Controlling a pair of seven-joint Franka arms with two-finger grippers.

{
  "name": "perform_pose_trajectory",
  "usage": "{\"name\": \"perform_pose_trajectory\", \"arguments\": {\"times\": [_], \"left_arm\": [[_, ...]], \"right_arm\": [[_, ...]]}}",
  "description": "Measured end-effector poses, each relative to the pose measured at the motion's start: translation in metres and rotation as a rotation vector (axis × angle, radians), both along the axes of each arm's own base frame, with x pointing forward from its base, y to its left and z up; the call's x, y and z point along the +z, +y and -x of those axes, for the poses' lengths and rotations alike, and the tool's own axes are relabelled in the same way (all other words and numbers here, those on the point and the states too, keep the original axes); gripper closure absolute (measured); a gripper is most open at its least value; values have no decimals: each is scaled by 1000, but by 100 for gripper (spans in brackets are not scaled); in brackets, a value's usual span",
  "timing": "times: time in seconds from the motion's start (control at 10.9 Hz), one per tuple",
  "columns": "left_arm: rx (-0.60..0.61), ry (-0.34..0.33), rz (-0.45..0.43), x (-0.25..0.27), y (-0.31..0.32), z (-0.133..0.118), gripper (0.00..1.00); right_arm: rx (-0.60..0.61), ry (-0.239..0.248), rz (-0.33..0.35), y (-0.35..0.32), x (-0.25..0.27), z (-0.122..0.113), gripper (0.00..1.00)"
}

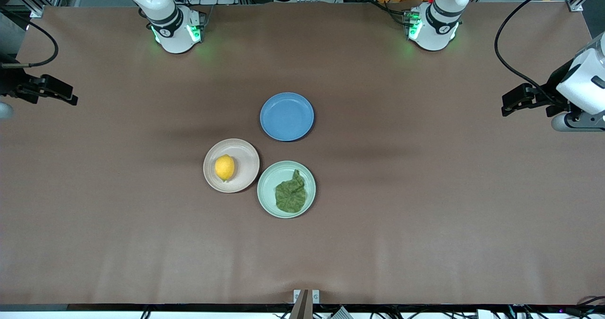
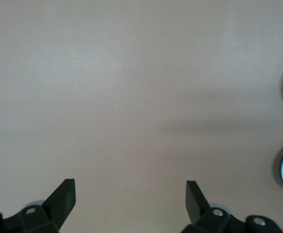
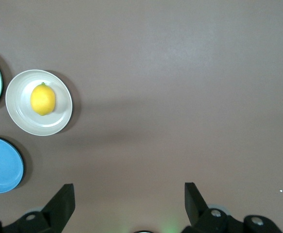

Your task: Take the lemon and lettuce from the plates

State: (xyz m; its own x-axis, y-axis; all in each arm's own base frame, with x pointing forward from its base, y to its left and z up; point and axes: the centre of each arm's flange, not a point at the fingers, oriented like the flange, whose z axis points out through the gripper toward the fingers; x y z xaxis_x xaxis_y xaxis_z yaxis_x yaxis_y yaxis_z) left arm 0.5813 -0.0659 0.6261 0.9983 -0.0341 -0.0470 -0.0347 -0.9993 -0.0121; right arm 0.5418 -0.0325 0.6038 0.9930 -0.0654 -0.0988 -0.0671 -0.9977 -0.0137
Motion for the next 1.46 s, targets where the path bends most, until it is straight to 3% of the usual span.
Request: {"name": "perform_pose_trajectory", "arguments": {"times": [0.37,0.73,1.19,1.46], "left_arm": [[-1,15,-1,-8,0,-2,0],[-45,82,-1,-48,-27,-15,0],[-130,121,4,-121,-96,-39,0],[-132,135,55,-159,-121,-50,0]], "right_arm": [[-1,17,-1,-1,-10,-1,0],[1,24,-2,0,-13,-1,0],[62,82,-6,32,-84,-11,0],[78,105,-32,47,-114,-24,0]]}}
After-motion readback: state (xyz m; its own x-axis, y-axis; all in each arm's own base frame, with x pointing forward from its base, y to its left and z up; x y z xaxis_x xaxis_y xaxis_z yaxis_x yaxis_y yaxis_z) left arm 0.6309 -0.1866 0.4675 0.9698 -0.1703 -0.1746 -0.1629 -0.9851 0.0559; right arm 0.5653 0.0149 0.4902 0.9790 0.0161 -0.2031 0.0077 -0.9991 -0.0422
